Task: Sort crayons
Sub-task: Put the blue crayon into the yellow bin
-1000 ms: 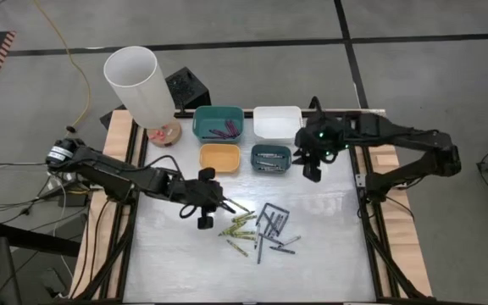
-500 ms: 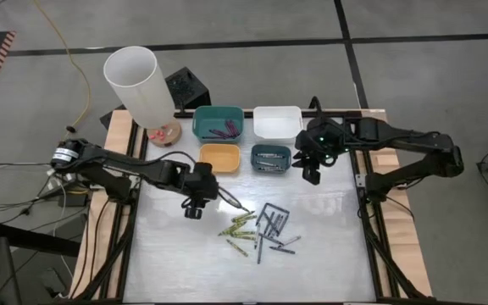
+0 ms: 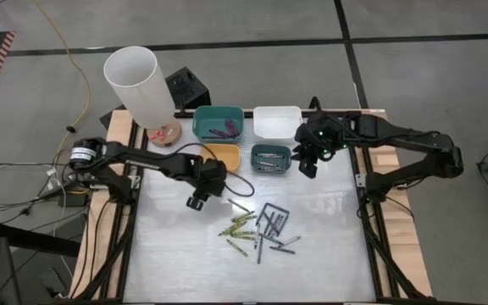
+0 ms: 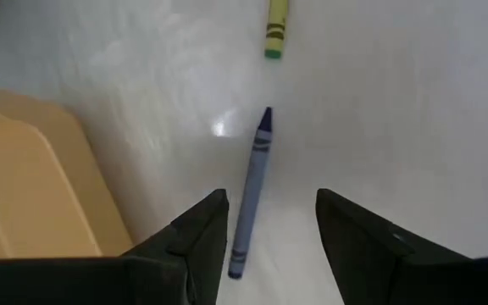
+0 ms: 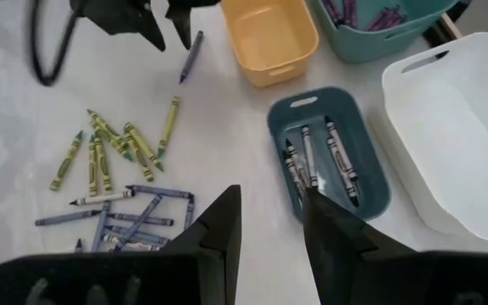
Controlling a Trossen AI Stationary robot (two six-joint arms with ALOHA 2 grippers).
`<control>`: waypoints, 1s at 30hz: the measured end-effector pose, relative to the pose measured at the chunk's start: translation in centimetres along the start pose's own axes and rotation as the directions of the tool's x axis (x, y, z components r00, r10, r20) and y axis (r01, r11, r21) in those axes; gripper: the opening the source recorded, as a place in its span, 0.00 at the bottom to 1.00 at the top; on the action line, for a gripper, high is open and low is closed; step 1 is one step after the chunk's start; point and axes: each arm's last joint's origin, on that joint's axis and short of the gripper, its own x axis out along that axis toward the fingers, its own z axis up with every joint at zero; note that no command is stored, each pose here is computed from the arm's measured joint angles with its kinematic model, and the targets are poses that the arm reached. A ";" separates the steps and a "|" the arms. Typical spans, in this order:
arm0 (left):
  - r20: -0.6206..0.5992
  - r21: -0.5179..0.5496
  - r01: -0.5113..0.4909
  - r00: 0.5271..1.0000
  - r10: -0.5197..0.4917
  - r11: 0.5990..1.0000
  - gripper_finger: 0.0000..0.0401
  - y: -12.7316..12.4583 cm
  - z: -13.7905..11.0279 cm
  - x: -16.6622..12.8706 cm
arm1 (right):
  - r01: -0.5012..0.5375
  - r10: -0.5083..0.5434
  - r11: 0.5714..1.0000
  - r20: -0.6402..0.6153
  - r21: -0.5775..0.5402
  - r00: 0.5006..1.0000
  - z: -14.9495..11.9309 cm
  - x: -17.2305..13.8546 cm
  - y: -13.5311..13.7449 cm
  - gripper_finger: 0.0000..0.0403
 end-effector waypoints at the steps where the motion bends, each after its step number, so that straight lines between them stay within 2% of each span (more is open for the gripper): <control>1: 0.003 -0.002 0.015 1.000 -0.015 1.000 0.43 0.3 -0.1 0.2 | 0.002 -0.002 1.000 0.000 0.004 1.000 0.0 0.0 -0.1 0.30; 7: -0.023 0.037 0.103 0.995 -0.102 0.994 0.43 1.2 -1.0 2.1 | 0.015 -0.015 1.000 0.006 0.015 1.000 0.1 0.0 -0.4 0.30; 12: -0.098 0.103 0.105 0.991 -0.094 0.989 0.40 0.9 -1.1 3.8 | 0.042 -0.043 0.999 0.012 0.030 0.999 0.2 0.0 -0.8 0.30; 15: -0.122 0.120 0.124 0.987 -0.109 0.985 0.33 0.5 -1.1 4.5 | 0.048 -0.049 0.998 0.013 0.036 0.999 0.2 0.0 -1.0 0.30; 19: -0.103 0.125 0.131 0.988 -0.119 0.983 0.17 0.3 -0.9 4.6 | 0.057 -0.058 0.997 0.014 0.045 0.998 0.2 0.0 -1.3 0.30; 21: -0.091 0.112 0.123 0.989 -0.113 0.986 0.08 0.3 -0.8 4.6 | 0.061 -0.061 0.997 0.015 0.049 0.998 0.3 -0.1 -1.4 0.30; 23: -0.087 0.086 0.120 0.990 -0.113 0.989 0.03 0.4 -0.8 4.5 | 0.061 -0.062 0.997 0.015 0.050 0.998 0.3 -0.1 -1.4 0.30; 30: -0.024 -0.063 0.130 0.991 -0.132 0.990 0.03 0.5 -0.5 3.8 | 0.051 -0.054 0.998 0.051 0.042 0.997 0.6 -0.1 -1.2 0.30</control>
